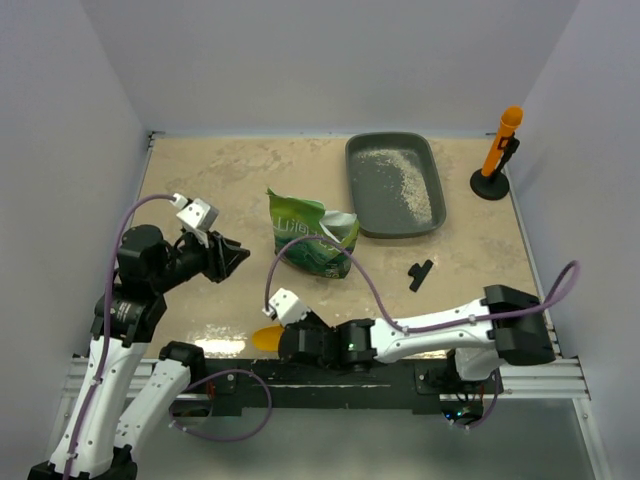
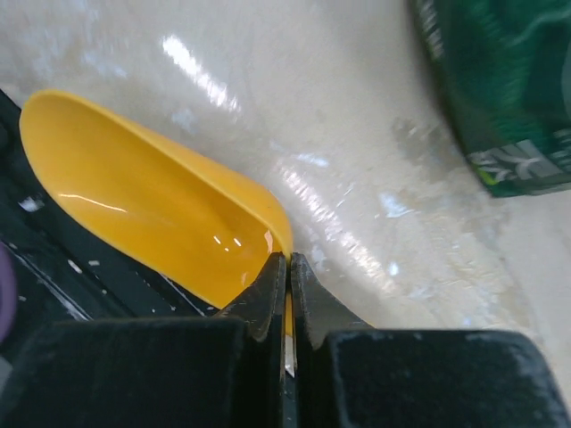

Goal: Fill the litter box with clean litter

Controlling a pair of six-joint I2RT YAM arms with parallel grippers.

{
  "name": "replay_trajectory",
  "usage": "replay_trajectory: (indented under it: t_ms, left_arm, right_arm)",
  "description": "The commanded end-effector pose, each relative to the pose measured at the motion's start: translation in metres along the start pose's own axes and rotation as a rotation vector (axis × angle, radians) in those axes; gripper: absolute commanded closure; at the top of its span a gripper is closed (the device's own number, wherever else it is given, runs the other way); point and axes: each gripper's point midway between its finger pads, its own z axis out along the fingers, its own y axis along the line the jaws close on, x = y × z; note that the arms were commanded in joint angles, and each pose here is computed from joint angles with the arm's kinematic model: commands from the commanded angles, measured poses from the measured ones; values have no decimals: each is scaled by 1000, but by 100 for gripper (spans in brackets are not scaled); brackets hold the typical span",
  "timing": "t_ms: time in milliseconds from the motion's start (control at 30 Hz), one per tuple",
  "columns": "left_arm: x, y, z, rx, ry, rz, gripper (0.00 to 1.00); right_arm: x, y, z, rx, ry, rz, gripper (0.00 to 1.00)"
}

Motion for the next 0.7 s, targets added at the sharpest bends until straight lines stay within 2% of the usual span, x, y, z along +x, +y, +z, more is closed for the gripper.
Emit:
replay_trajectory:
  t_ms: [0,167,300,400,467,567,667]
  left_arm:
    - [-17,-29,-2,162,-61,71,62]
    - [-23,-61,-5,358,-76,94,60]
    - [-30,-79,-9,465,-81,96,57]
    - [-31,-86,-9,524,-54,45,54]
    - [-40,-96,-14,583,-80,49,53]
    - [-55,-104,-23,600,-114,40,52]
    - [-58,-107,-22,619,-93,-2,51]
  right_arm:
    - [-74,-46,-57,37,-131,126,100]
    - [-113,-91,-102,39,-134,181,100]
    - [-120,-124,-128,77,-107,189,100]
    - [-130,-133,-141,93,-119,190,100]
    - [-135,-136,-143,100,-123,186,100]
    - [-137,-141,-147,121,-118,175,100]
    - [-139,-150,-155,142,-131,189,100]
